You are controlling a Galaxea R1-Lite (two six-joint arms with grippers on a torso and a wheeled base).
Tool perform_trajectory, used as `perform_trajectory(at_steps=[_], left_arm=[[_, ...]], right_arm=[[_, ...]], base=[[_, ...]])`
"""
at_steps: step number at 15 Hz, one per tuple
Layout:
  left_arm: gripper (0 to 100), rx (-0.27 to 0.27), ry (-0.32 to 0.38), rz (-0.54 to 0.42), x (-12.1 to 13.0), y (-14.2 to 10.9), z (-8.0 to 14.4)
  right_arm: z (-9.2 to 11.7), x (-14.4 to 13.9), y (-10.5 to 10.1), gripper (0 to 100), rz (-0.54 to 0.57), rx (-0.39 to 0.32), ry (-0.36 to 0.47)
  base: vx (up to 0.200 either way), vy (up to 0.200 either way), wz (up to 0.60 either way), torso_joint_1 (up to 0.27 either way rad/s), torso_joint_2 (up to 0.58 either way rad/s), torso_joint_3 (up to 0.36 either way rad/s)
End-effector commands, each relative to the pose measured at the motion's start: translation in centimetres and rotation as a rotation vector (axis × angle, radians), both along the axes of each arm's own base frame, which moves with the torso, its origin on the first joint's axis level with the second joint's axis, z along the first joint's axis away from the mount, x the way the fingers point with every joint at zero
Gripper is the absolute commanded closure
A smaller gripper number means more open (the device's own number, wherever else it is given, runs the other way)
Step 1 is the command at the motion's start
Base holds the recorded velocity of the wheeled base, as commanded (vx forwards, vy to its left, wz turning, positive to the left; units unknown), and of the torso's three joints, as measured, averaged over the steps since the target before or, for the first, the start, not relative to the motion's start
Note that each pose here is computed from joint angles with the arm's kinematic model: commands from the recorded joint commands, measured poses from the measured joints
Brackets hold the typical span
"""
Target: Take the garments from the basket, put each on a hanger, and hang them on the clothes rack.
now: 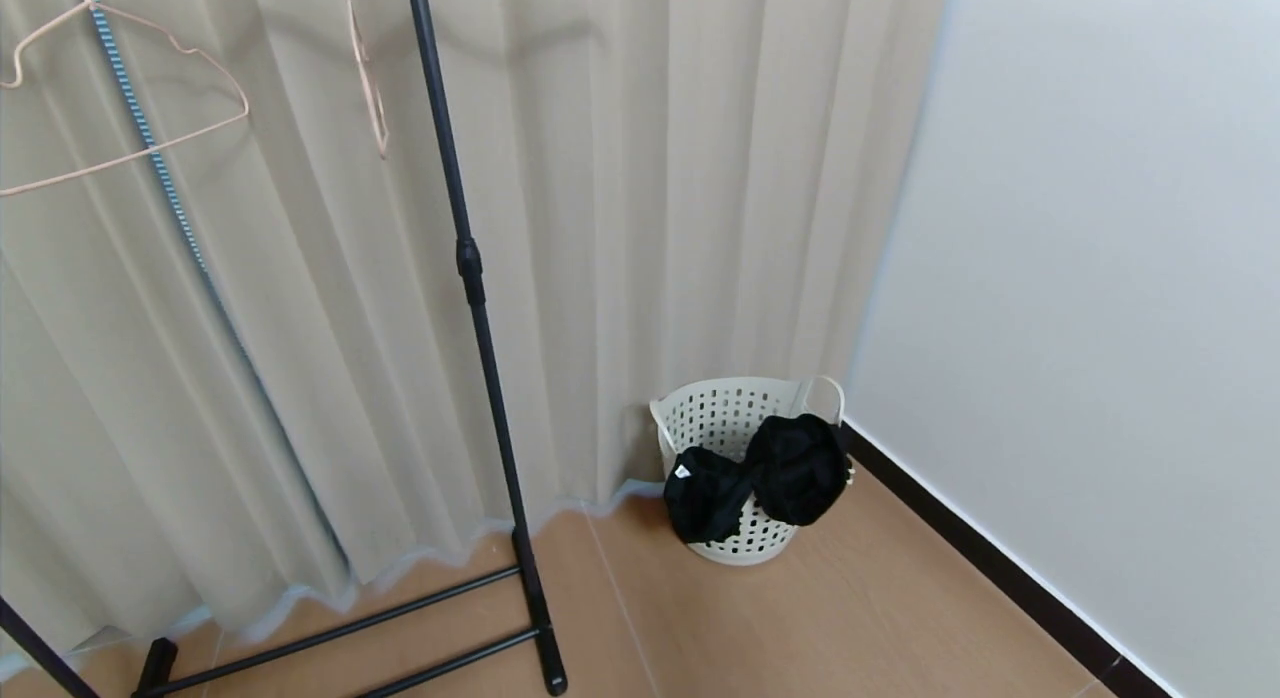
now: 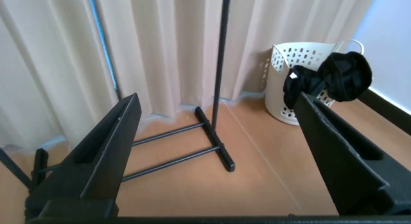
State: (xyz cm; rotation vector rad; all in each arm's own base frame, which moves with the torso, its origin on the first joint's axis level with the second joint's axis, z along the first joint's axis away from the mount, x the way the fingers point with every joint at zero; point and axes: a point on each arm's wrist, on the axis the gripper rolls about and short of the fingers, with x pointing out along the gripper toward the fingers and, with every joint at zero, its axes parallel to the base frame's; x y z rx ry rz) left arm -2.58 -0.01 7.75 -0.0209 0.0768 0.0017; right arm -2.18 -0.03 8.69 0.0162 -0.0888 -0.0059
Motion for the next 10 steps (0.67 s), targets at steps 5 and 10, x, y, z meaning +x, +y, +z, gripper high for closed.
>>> perform_trajectory(at_steps=[5, 10], left_arm=[[0, -0.002, 0.001, 0.001, 0.01, 0.00, 0.00], [0, -0.002, 0.001, 0.002, 0.01, 0.00, 0.00]], right_arm=[[0.00, 0.00, 0.00, 0, 0.001, 0.001, 0.000], [0.00, 0.00, 0.00, 0, 0.000, 0.000, 0.000]], base=[[0.120, -0.080, 0.00, 0.000, 0.00, 0.005], [0.200, 0.000, 0.00, -0.001, 0.00, 0.003]])
